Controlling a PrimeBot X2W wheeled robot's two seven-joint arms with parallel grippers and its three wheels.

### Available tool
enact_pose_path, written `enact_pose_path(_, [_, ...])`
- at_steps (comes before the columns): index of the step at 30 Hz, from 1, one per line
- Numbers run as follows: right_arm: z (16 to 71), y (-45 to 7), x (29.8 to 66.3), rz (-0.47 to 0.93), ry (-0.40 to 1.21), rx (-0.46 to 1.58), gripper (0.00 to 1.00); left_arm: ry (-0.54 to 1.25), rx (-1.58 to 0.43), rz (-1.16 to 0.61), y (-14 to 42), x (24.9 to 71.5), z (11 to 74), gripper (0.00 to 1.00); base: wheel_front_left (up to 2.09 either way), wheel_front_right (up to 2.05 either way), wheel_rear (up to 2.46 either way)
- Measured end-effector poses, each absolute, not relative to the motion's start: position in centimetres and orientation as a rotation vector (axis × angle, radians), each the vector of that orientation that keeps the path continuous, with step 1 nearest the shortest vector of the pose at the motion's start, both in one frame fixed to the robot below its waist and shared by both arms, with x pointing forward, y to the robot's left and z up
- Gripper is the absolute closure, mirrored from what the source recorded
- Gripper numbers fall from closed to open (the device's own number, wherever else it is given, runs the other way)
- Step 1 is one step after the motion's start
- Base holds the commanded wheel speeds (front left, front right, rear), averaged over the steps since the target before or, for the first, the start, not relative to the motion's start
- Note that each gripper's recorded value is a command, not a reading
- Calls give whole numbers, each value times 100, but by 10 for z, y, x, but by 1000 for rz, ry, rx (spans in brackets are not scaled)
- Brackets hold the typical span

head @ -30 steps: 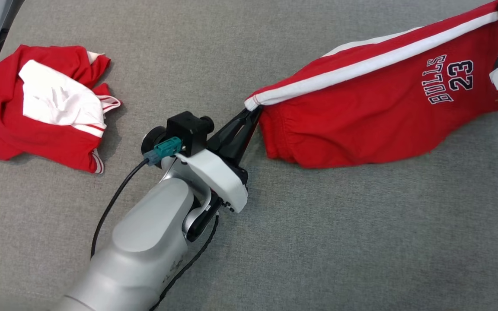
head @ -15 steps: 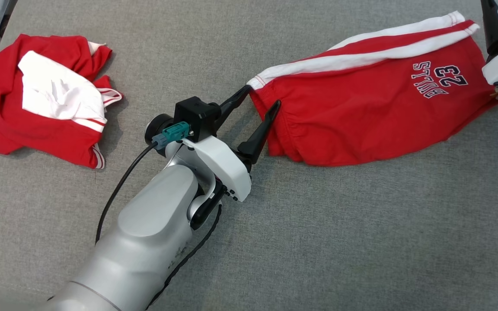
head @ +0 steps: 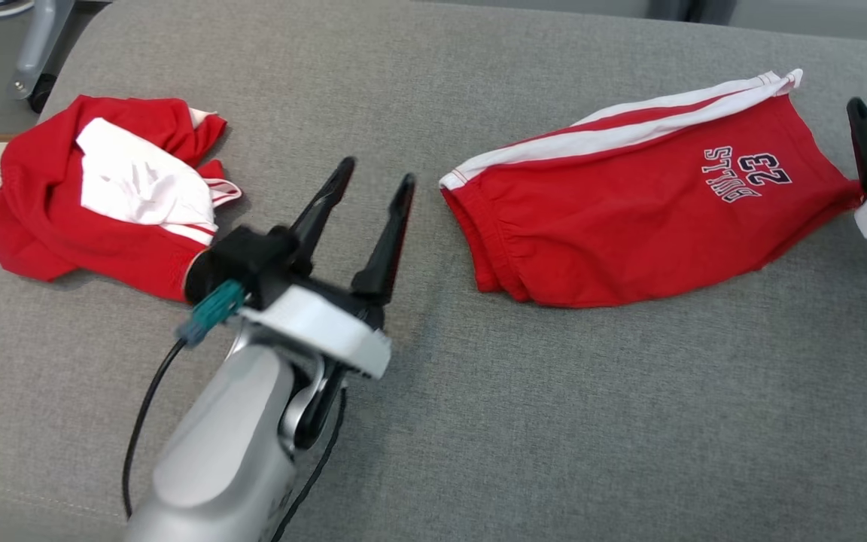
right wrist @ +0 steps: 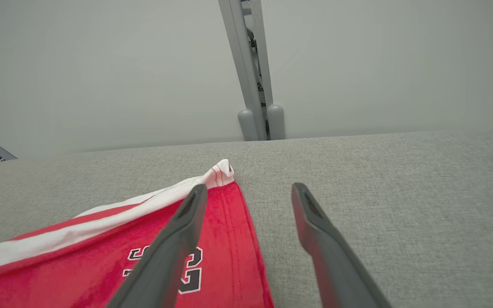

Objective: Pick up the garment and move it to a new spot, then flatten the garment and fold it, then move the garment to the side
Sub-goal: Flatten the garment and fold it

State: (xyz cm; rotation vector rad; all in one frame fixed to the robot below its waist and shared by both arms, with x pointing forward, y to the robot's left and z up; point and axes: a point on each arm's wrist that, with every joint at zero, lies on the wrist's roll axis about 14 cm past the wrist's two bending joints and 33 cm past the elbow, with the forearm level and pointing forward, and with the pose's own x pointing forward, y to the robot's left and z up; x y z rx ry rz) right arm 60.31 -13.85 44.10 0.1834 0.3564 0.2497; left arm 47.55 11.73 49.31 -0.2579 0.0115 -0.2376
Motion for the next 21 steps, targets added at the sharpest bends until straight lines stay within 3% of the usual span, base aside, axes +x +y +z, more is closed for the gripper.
enact_pose_path(12, [402, -141, 582, 236, 475, 157, 0, 0, -205, 99, 216, 418, 477, 0, 0, 0, 0])
enact_pose_path(21, [379, -135, 573, 231, 559, 162, 0, 45, -210, 185, 237, 391, 460, 0, 0, 0, 0])
